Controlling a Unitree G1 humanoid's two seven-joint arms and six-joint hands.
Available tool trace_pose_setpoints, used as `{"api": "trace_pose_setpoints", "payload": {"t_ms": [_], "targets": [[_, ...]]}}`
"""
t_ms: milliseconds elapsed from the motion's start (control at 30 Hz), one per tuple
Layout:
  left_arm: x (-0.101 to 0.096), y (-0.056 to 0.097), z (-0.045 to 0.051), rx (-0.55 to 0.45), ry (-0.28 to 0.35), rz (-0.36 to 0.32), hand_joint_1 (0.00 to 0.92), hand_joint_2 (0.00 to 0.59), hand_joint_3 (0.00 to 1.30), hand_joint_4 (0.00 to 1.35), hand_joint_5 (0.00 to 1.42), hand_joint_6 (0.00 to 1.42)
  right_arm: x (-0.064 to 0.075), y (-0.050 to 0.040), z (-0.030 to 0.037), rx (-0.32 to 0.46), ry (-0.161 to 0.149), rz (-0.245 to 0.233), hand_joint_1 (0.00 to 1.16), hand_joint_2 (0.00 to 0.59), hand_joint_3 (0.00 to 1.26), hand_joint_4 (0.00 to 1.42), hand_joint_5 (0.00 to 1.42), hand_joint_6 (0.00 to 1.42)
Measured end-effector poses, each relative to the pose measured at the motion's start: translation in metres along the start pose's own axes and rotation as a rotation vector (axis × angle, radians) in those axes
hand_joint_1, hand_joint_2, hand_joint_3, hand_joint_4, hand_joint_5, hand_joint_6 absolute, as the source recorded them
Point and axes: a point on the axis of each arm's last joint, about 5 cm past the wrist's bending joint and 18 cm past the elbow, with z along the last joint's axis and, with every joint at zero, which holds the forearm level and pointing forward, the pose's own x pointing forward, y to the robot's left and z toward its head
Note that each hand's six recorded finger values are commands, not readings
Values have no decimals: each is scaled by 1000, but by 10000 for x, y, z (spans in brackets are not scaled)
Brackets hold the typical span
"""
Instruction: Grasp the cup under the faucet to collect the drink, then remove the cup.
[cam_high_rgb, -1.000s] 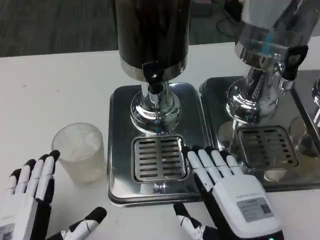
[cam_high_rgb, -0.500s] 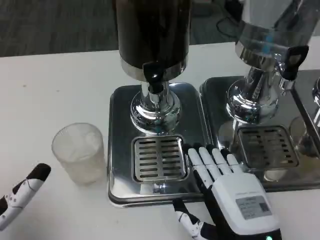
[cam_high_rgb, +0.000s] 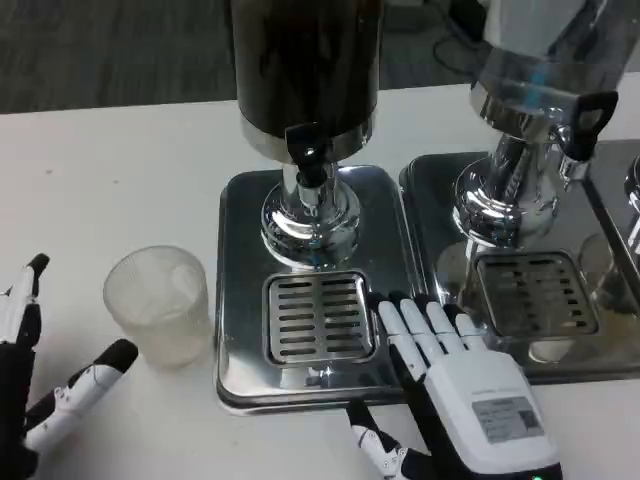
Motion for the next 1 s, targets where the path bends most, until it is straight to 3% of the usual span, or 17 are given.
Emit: {"api": "trace_pose_setpoints", "payload": {"t_ms": [167,267,500,833,1000], "targets": [[136,-71,-5,-14,4,-10,52,0,0,0,0,0,7,-4,-3,-1,2,-2,266,393,0,0,0,0],[272,-156,53,0,-33,-29,58,0,0,0,0,0,16,-7,-1,-1,0,-5,266,393,0,0,0,0],[307,-293,43,37,-42,-94,128,9,0,0,55,0,20,-10,-8,7,16,-18,266,393,0,0,0,0],[449,-404,59,19,-41,-67,242,32,0,5,256,204,24,0,-2,13,18,-14,266,393,0,0,0,0],[505,-448,79,9,-72,-49,288,50,53,96,353,266,27,7,14,23,22,-16,266,393,0,0,0,0]]}}
